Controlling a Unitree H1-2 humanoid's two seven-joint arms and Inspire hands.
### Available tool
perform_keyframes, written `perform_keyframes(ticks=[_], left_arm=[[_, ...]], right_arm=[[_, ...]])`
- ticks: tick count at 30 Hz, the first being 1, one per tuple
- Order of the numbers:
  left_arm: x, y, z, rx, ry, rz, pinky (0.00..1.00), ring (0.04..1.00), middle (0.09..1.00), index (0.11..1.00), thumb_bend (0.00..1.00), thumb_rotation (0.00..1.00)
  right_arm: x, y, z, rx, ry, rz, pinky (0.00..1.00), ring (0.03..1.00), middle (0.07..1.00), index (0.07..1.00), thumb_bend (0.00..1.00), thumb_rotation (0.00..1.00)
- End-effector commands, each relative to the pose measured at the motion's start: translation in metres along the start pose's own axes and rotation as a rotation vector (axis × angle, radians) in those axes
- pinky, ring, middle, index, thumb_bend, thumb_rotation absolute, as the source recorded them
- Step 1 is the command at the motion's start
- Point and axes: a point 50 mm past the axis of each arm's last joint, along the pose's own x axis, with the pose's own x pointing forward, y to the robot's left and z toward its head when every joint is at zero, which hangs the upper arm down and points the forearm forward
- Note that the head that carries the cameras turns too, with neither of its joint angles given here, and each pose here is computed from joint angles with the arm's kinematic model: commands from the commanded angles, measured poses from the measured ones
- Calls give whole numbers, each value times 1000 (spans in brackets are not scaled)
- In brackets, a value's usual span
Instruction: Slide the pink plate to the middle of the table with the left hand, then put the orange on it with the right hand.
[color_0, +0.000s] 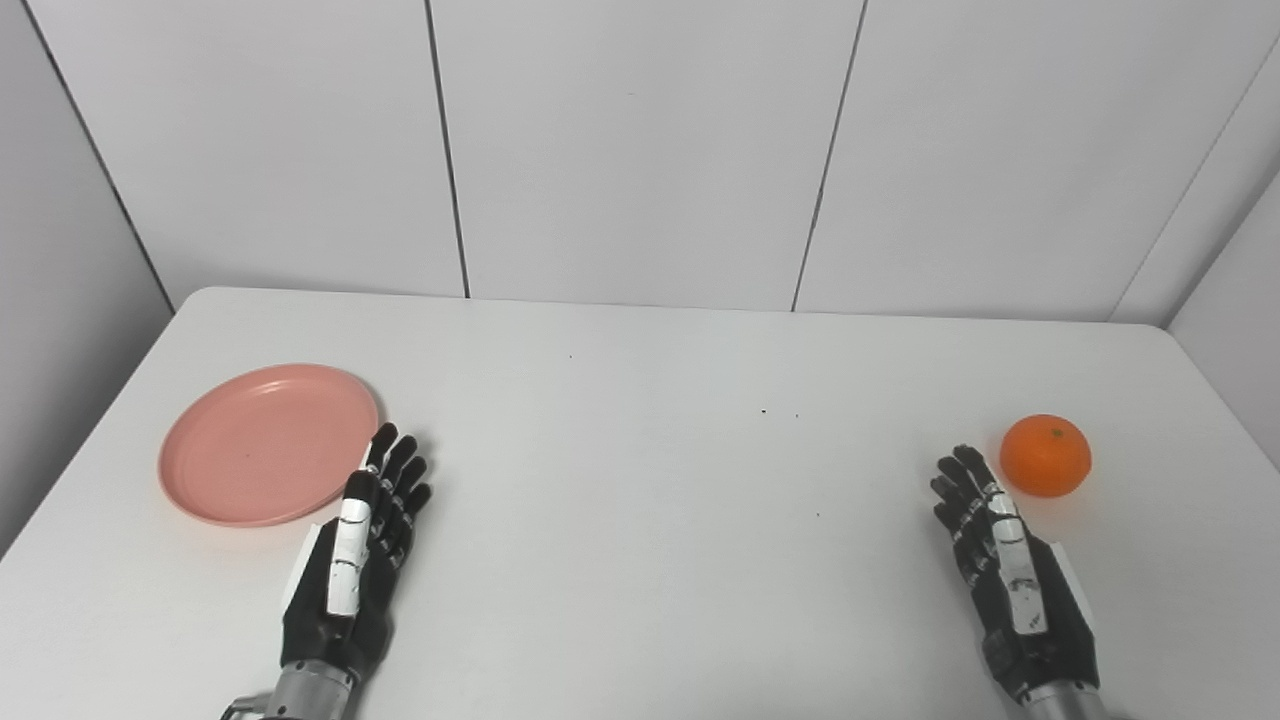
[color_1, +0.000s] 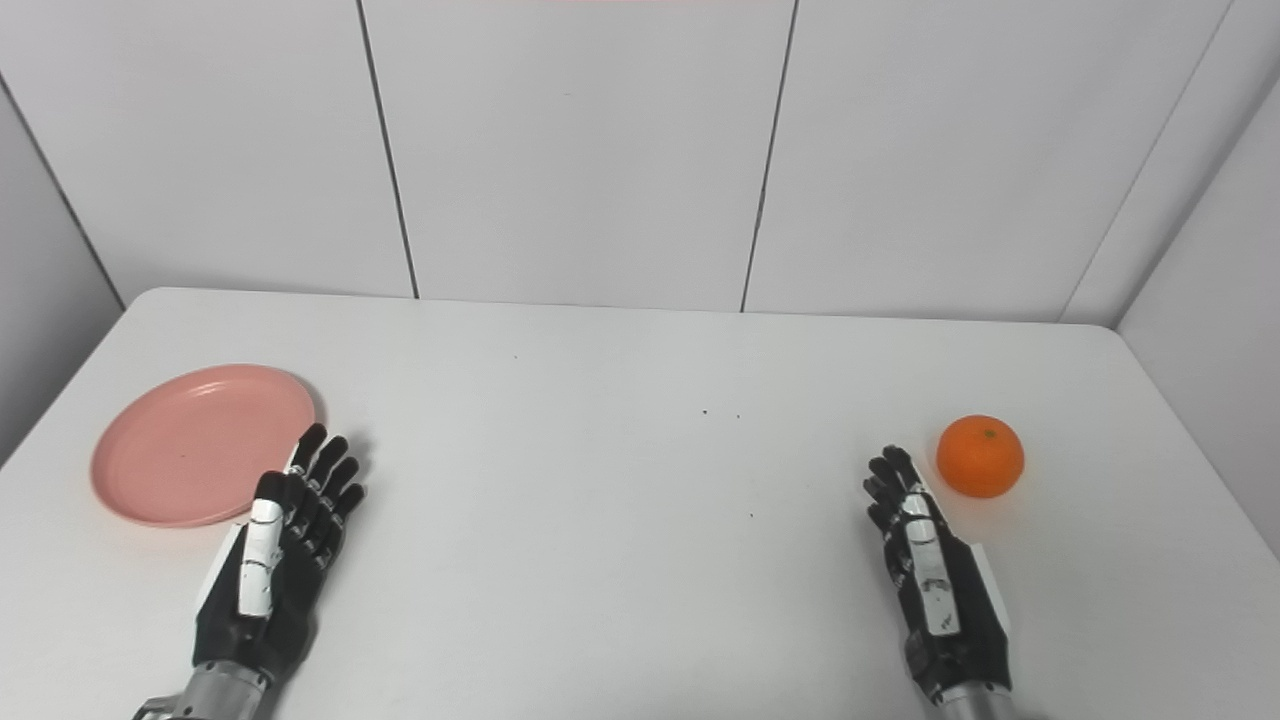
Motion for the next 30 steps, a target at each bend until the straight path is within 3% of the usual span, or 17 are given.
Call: perform_keyframes(ticks=[1, 30], left_arm=[[-8, 4, -17, -7, 93, 32, 1000, 1000, 1000, 1000, 713, 942], [-7, 5, -19, 3, 90, 25, 1000, 1000, 1000, 1000, 737, 928]], right_arm=[[-21, 4, -36, 55, 134, -14, 990, 950, 932, 930, 771, 877], [-20, 3, -36, 49, 137, -20, 979, 942, 924, 928, 775, 874]])
